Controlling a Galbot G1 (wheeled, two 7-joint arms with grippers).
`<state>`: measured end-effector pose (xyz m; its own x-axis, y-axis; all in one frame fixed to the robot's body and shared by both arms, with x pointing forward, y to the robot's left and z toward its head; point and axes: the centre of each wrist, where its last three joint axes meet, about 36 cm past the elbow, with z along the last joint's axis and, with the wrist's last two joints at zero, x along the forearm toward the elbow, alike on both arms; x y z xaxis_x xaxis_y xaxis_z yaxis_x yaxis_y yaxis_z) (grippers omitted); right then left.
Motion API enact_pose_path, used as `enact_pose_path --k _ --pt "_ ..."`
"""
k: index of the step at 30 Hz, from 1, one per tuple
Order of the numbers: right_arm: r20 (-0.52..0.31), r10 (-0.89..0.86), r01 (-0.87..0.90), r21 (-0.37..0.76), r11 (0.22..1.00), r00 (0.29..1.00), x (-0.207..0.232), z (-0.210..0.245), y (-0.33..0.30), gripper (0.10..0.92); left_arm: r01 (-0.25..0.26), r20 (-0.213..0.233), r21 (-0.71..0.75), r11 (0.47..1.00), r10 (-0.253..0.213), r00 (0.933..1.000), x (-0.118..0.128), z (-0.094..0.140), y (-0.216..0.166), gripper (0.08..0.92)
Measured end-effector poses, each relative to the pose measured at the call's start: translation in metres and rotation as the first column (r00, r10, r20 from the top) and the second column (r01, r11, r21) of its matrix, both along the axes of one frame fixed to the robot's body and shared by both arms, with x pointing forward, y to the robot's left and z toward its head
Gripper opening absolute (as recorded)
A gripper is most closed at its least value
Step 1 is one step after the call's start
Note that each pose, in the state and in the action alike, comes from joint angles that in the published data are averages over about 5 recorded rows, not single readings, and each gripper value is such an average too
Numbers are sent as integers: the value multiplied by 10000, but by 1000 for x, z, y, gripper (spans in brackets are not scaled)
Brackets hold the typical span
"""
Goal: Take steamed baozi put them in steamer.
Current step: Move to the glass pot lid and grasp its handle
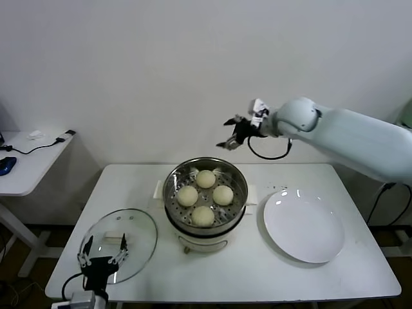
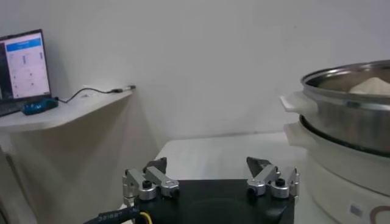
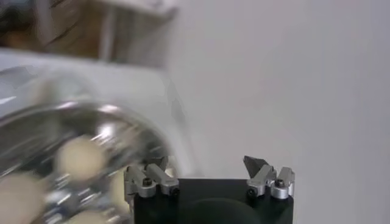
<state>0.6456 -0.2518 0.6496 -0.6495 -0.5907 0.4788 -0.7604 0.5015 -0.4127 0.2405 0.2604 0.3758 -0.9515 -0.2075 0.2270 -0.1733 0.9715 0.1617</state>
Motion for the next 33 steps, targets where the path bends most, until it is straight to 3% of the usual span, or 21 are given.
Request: enact_pose_path --k 9,16,21,27,33 --pt "1416 -2654 2187 2793 9350 9537 -53 -71 -74 823 -257 45 305 9992 256 9997 3 1 4 823" --pt "1851 -4162 2872 4811 8283 8903 -104 -136 -108 823 -405 -13 754 9963 407 9992 1 0 3 823" --pt "1339 -5363 3798 5661 7316 8333 -160 -203 -132 823 -422 -18 1368 9897 428 9991 -2 -6 3 823" --pt "230 -6293 5040 5764 6433 7768 -250 -285 -139 823 -497 226 2296 9720 457 9987 -3 -16 7 823" --pt "-465 -6922 5976 5482 5851 7202 -325 -332 -135 823 -752 619 4607 8844 525 9967 -11 -37 20 823"
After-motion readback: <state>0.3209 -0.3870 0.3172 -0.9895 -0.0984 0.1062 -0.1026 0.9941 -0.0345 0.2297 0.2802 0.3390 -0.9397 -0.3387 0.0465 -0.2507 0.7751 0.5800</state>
